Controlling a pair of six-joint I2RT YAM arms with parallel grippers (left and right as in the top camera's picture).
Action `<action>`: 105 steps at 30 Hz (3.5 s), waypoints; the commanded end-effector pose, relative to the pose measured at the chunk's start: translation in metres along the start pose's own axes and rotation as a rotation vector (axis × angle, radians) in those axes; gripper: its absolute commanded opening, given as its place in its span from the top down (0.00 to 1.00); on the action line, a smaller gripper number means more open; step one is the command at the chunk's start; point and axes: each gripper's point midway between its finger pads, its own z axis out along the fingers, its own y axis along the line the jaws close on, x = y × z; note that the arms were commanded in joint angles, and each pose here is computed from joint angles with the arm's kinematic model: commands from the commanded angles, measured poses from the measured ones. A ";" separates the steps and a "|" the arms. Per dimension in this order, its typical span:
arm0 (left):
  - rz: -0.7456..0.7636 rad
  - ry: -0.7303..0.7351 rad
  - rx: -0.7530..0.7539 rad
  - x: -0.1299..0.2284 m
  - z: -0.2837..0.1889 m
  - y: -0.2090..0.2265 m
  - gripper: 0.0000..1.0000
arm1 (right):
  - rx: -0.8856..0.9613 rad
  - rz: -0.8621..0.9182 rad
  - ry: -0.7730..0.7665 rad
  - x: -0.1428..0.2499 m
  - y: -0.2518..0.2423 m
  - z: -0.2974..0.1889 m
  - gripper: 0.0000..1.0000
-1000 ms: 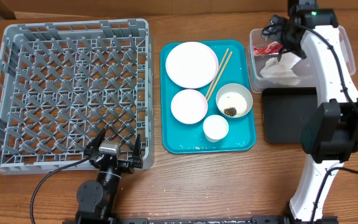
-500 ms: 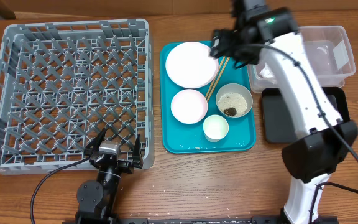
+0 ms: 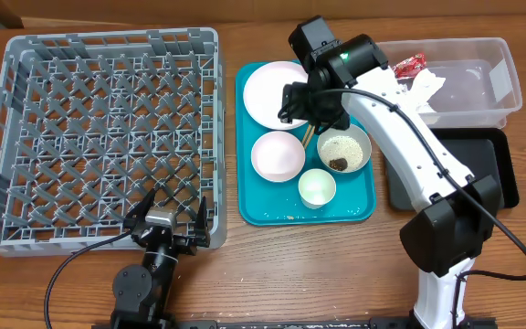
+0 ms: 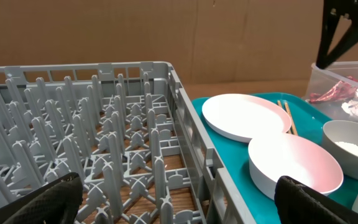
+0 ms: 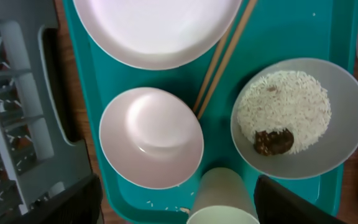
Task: Sort waste into correct bins and load items into the dishwasher
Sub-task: 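Move the right gripper to the rice bowl and grasp its rim, then carry the rice bowl right and tip its contents onto the black tray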
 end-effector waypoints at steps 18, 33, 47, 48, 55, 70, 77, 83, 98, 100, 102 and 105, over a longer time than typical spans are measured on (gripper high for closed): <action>0.019 -0.004 -0.008 0.000 0.000 0.002 0.00 | 0.006 -0.048 -0.018 0.008 0.014 0.000 0.27; 0.019 -0.005 -0.008 0.000 0.000 0.002 0.00 | 0.175 -0.078 -0.062 -0.004 -0.024 0.040 0.32; 0.019 -0.004 -0.008 0.000 0.000 0.002 0.00 | 0.143 -0.020 -0.071 -0.010 -0.061 0.110 0.48; 0.019 -0.004 -0.008 0.000 0.000 0.002 0.00 | 0.137 -0.017 -0.076 -0.011 -0.061 0.111 0.48; 0.019 -0.004 -0.008 0.000 0.000 0.002 0.00 | 0.102 0.058 -0.105 -0.016 -0.056 0.116 0.54; 0.019 -0.004 -0.008 0.000 0.000 0.002 0.00 | 0.127 0.200 -0.074 0.002 -0.066 0.135 0.62; 0.019 -0.004 -0.008 0.000 0.000 0.002 0.00 | 0.136 0.200 -0.067 0.006 -0.069 0.139 0.74; 0.019 -0.004 -0.008 0.000 0.000 0.002 0.00 | 0.139 0.200 -0.051 0.008 -0.069 0.135 0.96; 0.019 -0.004 -0.008 0.000 0.000 0.002 0.00 | 0.021 0.138 -0.084 -0.015 -0.039 -0.008 0.96; 0.019 -0.004 -0.008 0.000 0.000 0.002 0.00 | -0.037 0.114 -0.098 -0.014 -0.039 -0.032 0.96; 0.019 -0.004 -0.008 0.000 0.000 0.002 0.00 | -0.060 0.115 -0.108 -0.013 -0.048 -0.049 0.96; 0.019 -0.004 -0.008 0.000 0.000 0.002 0.00 | -0.089 0.104 -0.105 -0.011 -0.070 -0.070 0.96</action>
